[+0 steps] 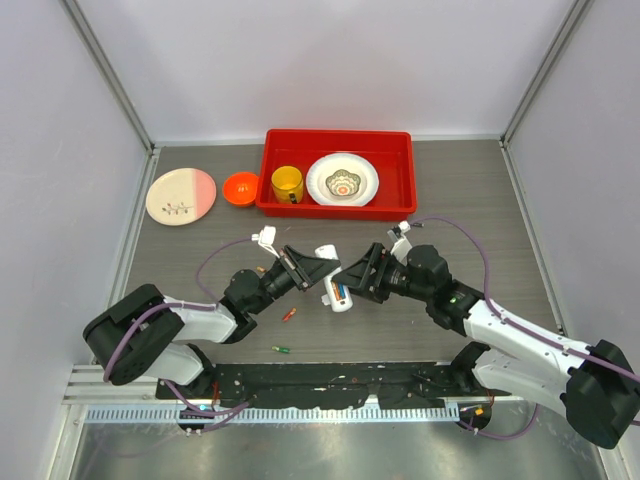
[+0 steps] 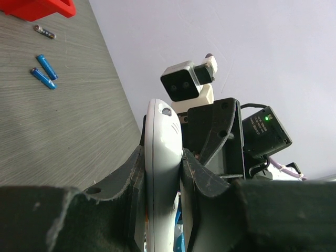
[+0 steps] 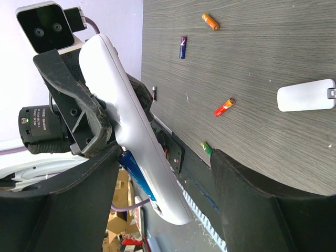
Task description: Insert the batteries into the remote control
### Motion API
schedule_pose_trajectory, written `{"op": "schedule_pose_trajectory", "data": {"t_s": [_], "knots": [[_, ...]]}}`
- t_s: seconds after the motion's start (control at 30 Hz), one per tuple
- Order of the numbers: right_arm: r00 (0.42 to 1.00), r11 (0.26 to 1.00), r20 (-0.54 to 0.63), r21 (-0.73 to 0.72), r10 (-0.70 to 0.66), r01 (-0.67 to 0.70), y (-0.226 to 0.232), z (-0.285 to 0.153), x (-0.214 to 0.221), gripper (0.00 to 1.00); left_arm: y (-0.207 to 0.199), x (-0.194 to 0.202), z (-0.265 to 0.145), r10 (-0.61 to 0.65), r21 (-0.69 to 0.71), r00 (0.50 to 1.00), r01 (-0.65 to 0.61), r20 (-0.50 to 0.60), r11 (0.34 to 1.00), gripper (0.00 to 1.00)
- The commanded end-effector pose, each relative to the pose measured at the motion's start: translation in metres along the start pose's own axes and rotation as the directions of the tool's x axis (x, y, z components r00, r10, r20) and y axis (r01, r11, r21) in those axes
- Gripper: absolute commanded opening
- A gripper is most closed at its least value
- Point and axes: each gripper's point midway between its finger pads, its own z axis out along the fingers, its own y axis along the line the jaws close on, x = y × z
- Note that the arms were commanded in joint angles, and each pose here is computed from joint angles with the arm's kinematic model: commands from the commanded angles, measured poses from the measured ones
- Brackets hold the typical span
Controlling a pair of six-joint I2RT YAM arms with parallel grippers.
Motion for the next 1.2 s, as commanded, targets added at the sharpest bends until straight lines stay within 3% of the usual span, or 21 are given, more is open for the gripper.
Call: {"op": "schedule_pose_trajectory", "data": {"t_s": [0.0,0.3,0.73,1.17], "knots": [[1.0,0.999,0.007,-0.047,-0.003,0.004,0.009,0.0,-0.003,0.75,-0.069,-0.024,-0.007,0.028,0.265,0.994,-0.055,0.105,0.963,0.0],[0.998,0.996,0.038,-0.077,-0.045,0.047,0.031,-0.006,-0.013,0.87,-0.066,-0.023,-0.007,0.029,0.256,0.995,-0.054,0.1,0.965,0.0],[0.998,0.997,0.06,-0.074,0.008,-0.003,0.024,-0.004,-0.021,0.85,-0.069,-0.023,-0.008,0.029,0.265,0.994,-0.055,0.102,0.963,0.0],[0.999,0.998,0.03,-0.055,0.031,-0.029,0.011,0.0,-0.014,0.77,-0.073,-0.025,-0.008,0.03,0.275,0.994,-0.059,0.108,0.96,0.0]]}}
